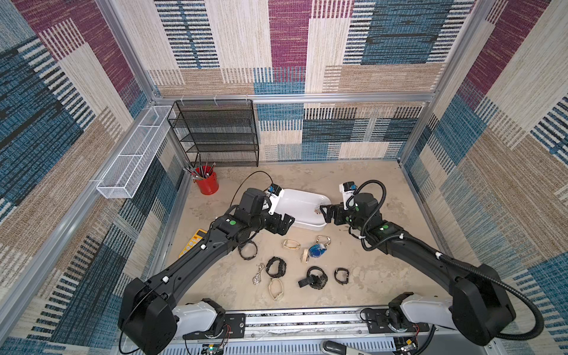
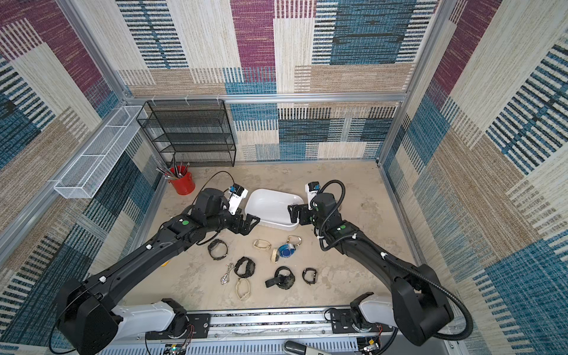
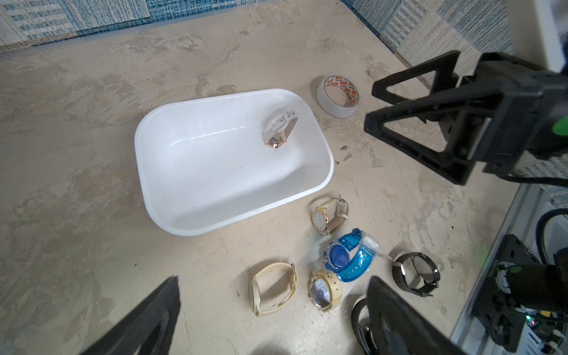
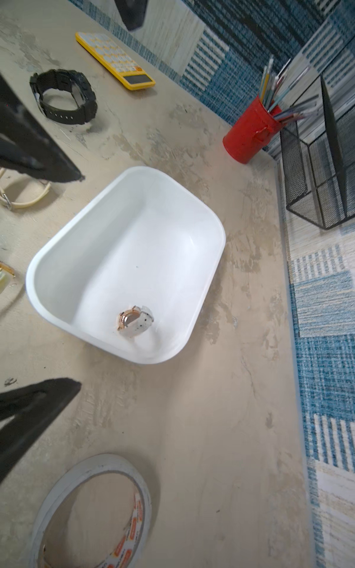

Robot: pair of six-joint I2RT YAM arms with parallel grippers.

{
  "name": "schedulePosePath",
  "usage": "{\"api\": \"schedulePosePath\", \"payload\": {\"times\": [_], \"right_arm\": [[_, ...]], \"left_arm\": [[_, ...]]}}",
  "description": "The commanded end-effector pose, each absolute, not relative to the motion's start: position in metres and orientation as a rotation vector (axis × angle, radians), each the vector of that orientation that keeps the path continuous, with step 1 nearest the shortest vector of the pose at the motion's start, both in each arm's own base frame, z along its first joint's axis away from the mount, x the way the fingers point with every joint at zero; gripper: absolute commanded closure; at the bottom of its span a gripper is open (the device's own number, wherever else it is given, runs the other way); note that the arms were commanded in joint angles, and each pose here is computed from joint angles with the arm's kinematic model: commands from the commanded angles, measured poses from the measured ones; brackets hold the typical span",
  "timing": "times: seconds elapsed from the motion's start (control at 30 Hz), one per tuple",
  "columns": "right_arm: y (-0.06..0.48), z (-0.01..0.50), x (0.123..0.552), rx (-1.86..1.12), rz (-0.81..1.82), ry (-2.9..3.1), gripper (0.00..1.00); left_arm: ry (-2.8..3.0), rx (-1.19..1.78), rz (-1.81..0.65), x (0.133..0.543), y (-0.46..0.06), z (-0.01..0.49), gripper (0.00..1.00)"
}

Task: Put the watch into the storage box
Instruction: Place the watch in the storage box.

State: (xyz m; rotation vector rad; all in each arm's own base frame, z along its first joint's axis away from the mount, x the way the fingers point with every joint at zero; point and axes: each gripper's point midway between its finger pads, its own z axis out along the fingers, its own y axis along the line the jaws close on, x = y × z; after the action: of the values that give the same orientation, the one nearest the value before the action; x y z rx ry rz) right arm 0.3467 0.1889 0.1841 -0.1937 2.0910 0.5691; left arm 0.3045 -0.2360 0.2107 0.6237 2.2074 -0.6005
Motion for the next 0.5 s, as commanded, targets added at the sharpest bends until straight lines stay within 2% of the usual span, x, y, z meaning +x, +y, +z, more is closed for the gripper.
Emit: {"api": "schedulePosePath", "payload": {"times": [0.0,0.3,0.47], "right_arm": [[0.195,0.206,0.339,-0.252,0.633,1.984,0.0],[0.201,0.222,0.33,-0.28,0.685,1.948,0.0],[0.213,0.218,0.329,-0.316,0.718,1.96,0.0]], "left_arm": [[2.206,0.6,-0.575,0.309,-0.233,0.212,0.04],[2.29,0.489,-0.425,0.312,-0.208,0.207,0.08],[2.348,0.309,-0.372,0.293,-0.178,0.194,0.11]]}}
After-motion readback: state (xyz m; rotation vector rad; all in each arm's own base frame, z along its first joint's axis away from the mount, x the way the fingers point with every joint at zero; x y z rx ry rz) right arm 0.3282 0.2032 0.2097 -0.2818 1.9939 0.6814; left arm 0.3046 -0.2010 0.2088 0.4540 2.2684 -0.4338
